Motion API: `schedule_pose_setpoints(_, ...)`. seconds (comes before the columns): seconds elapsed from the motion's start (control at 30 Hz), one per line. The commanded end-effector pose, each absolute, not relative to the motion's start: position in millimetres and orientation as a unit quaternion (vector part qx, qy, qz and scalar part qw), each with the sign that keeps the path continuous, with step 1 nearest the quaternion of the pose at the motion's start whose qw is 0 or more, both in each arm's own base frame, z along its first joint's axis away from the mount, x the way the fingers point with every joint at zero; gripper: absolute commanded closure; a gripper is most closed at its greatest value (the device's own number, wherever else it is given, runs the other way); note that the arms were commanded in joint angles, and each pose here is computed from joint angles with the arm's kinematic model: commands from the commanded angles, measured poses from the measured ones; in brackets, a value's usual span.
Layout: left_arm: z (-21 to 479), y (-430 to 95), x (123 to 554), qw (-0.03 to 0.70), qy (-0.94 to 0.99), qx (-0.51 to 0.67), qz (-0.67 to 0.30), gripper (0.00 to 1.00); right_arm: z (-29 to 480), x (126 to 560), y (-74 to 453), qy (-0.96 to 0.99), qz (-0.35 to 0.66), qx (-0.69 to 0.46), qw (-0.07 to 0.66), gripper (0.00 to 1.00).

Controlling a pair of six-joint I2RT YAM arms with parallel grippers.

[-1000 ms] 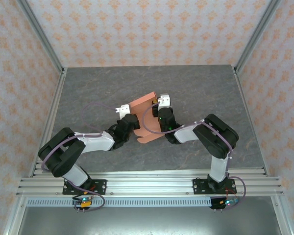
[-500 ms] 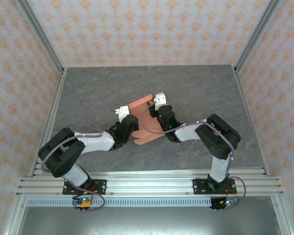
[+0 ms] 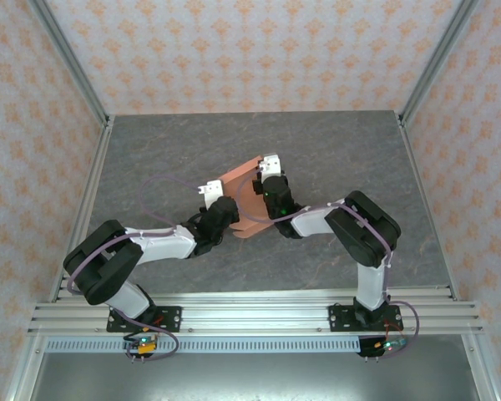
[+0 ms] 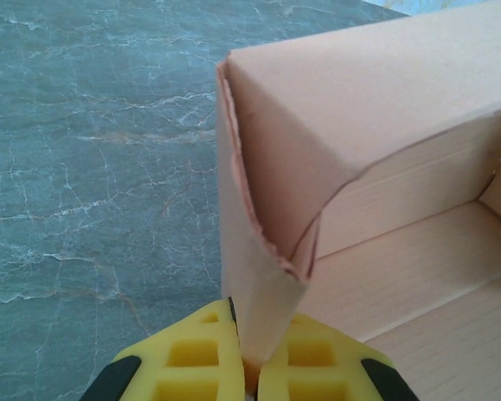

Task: Fold the paper box

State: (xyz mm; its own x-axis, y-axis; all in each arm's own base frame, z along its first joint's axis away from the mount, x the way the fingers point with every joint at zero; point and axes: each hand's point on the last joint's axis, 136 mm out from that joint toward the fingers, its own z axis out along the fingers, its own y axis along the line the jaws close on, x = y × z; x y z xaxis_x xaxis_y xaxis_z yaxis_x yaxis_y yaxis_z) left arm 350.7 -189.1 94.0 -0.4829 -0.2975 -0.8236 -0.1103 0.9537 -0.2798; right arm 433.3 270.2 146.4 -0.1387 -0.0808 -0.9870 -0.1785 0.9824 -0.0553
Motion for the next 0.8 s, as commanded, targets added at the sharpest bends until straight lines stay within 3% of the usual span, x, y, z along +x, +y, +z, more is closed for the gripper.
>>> schedule_pose_setpoints(0.0, 91.8, -195.7, 341.2, 0.485, 0.862, -0.112, -0.094, 1.00, 169.4, 449.6, 235.8, 0.735, -0.004, 0.024, 0.678, 0.85)
schedule_pose_setpoints(0.23, 93.4, -194.3, 343.1, 0.489, 0.860, -0.117, -0.086, 1.00, 163.4, 439.0, 235.3, 0.747, 0.008, 0.002, 0.665, 0.81)
schedule_pose_setpoints(0.77, 106.8, -176.1, 349.0, 0.489, 0.857, -0.161, -0.031, 1.00, 144.5, 379.5, 240.4, 0.783, 0.206, -0.229, 0.541, 0.49)
